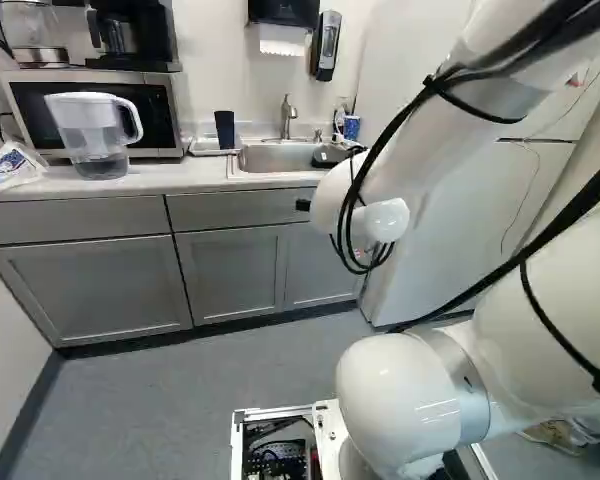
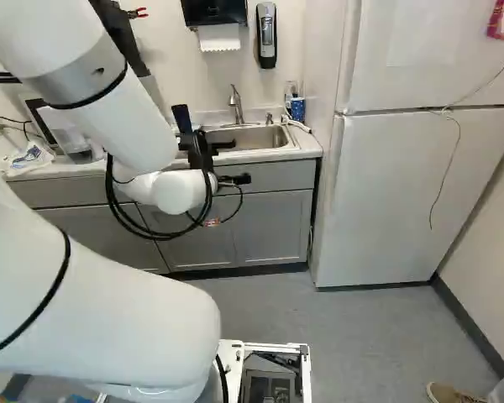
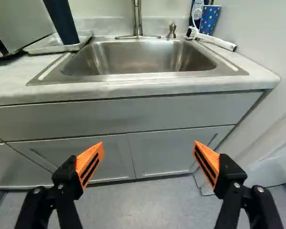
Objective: Rinse the cup and place it in the tray
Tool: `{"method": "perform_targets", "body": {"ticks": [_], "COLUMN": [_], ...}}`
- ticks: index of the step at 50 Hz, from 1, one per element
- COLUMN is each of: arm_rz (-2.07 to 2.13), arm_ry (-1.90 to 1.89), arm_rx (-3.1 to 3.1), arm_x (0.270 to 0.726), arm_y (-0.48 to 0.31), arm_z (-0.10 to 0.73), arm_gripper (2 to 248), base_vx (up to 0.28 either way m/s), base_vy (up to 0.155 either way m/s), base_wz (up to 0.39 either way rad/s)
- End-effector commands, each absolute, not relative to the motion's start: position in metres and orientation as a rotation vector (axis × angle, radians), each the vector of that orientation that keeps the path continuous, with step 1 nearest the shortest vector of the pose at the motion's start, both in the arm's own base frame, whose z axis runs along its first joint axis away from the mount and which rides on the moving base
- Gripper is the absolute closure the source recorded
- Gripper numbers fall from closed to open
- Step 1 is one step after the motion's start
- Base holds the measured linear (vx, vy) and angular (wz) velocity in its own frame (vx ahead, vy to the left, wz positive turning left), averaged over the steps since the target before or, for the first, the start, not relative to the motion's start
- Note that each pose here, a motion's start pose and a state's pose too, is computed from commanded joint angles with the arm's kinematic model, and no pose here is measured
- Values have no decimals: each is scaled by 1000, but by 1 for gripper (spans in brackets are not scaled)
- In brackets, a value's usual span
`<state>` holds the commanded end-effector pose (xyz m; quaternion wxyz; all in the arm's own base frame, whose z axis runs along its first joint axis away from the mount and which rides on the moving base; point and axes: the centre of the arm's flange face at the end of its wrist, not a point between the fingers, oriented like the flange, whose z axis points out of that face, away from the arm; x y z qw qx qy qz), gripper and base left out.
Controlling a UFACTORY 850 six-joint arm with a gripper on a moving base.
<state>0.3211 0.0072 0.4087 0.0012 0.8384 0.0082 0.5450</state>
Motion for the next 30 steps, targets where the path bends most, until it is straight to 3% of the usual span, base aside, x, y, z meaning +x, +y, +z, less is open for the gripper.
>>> {"method": "perform_targets", "body": {"ticks": [30], "arm_rz": [1791], "arm_ry": [7], "arm_rx": [2579], "arm_x": [286], "arm_y": [2], "arm_z": [377], "arm_gripper": [3], "base_vx": [0], "base_vy": [0], "base_wz": [0]}}
